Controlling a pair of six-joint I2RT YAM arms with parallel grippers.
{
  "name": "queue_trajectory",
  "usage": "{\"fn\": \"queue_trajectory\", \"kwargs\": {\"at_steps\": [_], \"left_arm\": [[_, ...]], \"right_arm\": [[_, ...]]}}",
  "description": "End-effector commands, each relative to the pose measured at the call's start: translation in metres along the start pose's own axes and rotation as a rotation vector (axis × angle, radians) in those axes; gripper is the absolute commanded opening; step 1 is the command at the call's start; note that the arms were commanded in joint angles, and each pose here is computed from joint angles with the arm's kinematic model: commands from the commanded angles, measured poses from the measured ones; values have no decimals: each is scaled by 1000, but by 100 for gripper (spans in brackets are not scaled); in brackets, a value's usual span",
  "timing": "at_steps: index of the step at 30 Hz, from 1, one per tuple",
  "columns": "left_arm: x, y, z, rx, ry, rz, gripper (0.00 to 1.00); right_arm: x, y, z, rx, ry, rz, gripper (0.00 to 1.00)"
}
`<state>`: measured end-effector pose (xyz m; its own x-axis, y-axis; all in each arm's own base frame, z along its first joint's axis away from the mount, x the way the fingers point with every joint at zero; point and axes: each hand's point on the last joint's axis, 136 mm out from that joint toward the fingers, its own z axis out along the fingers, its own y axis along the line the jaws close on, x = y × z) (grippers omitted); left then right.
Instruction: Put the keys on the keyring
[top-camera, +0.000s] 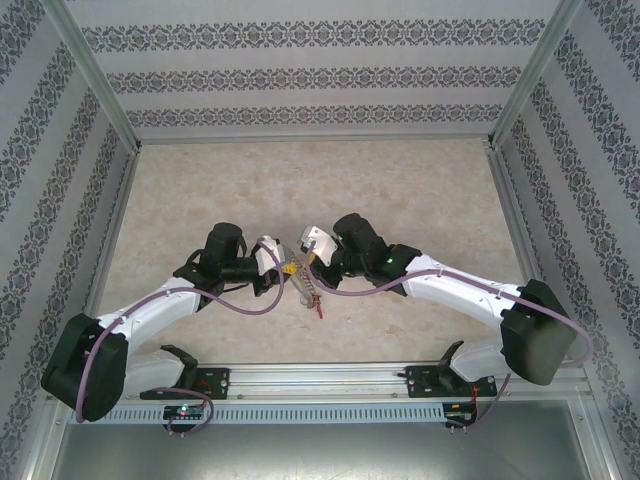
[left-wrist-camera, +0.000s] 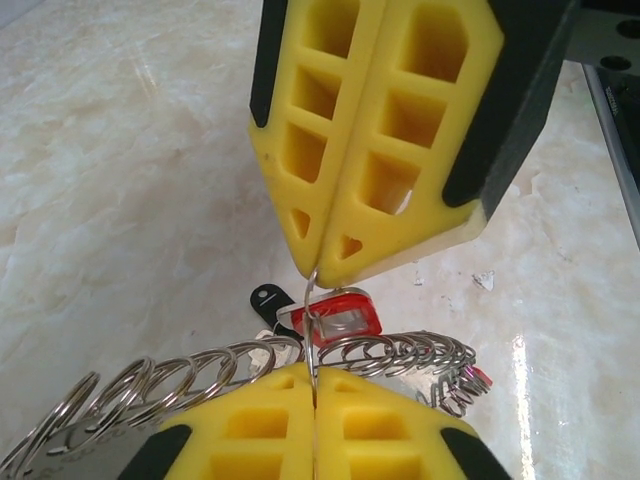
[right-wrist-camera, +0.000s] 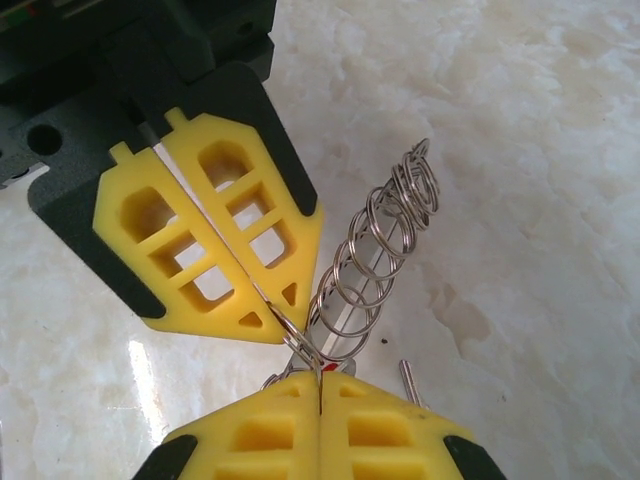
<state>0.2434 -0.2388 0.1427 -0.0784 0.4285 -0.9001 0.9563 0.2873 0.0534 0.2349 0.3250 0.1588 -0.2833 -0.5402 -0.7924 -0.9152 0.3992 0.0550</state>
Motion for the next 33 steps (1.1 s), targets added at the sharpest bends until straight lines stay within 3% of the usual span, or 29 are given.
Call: {"fn": "queue_trajectory", "kwargs": {"at_steps": [1, 33], "left_arm": [[-5, -5, 3, 29, -17, 17, 20], [-25, -1, 9, -3, -48, 59, 30]], "right_arm": [[-28, -2, -12, 26, -74, -49, 0], [-30, 4, -10, 1, -73, -68, 0]]}}
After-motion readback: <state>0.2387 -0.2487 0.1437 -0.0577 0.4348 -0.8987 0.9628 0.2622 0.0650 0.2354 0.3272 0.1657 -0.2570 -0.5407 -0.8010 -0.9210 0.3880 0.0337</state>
